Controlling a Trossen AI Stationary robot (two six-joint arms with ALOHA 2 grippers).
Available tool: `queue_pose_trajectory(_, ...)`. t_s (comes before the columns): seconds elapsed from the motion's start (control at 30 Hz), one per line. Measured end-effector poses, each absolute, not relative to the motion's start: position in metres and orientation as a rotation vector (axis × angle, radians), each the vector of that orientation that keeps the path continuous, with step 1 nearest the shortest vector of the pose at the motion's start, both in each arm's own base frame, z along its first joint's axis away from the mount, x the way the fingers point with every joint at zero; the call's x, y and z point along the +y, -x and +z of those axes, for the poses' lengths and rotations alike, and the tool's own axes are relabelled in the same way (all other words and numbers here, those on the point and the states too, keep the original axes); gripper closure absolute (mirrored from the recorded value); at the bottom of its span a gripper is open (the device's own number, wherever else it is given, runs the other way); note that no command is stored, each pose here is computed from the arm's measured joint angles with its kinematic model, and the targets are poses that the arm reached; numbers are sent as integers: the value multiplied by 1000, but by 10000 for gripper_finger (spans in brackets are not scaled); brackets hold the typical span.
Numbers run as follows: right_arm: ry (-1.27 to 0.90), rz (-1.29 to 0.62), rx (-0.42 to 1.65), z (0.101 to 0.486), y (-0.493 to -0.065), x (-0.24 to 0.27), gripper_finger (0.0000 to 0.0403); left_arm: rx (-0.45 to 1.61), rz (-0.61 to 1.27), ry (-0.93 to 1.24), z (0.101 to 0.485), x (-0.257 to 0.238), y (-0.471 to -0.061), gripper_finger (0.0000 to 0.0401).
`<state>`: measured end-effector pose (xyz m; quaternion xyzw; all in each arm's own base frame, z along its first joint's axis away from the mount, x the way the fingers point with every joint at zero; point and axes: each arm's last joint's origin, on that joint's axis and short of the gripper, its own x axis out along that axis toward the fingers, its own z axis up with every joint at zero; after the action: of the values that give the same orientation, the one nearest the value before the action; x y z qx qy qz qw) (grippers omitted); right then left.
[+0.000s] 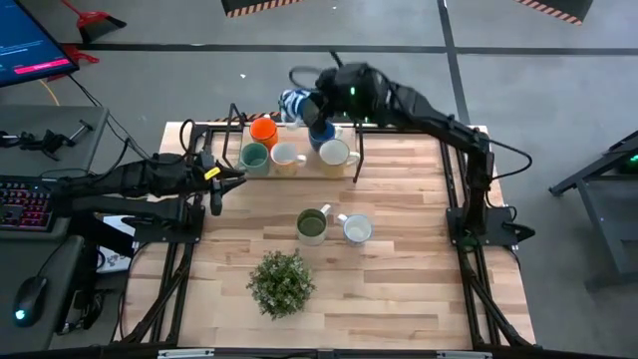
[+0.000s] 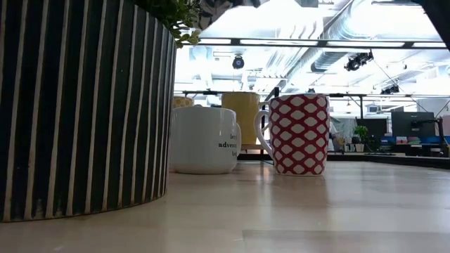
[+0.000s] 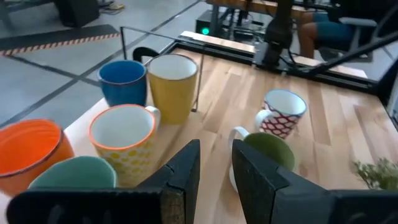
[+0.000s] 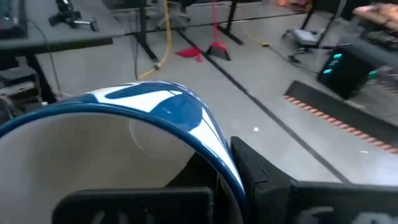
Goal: Place coffee mugs
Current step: Move the blue patterned mug to the middle left of the table
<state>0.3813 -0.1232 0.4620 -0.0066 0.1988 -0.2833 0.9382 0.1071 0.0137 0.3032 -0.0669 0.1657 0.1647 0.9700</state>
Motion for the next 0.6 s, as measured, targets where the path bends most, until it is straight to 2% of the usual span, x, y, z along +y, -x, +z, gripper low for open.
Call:
queue_pose_trajectory(0.23, -6, -390, 349, 458, -380, -168, 403, 354, 406, 175, 300, 18, -116, 320)
queue_pose_trajectory(0.6, 17, -193, 582, 406, -408, -164, 403, 335, 517, 166, 299, 23, -136, 320)
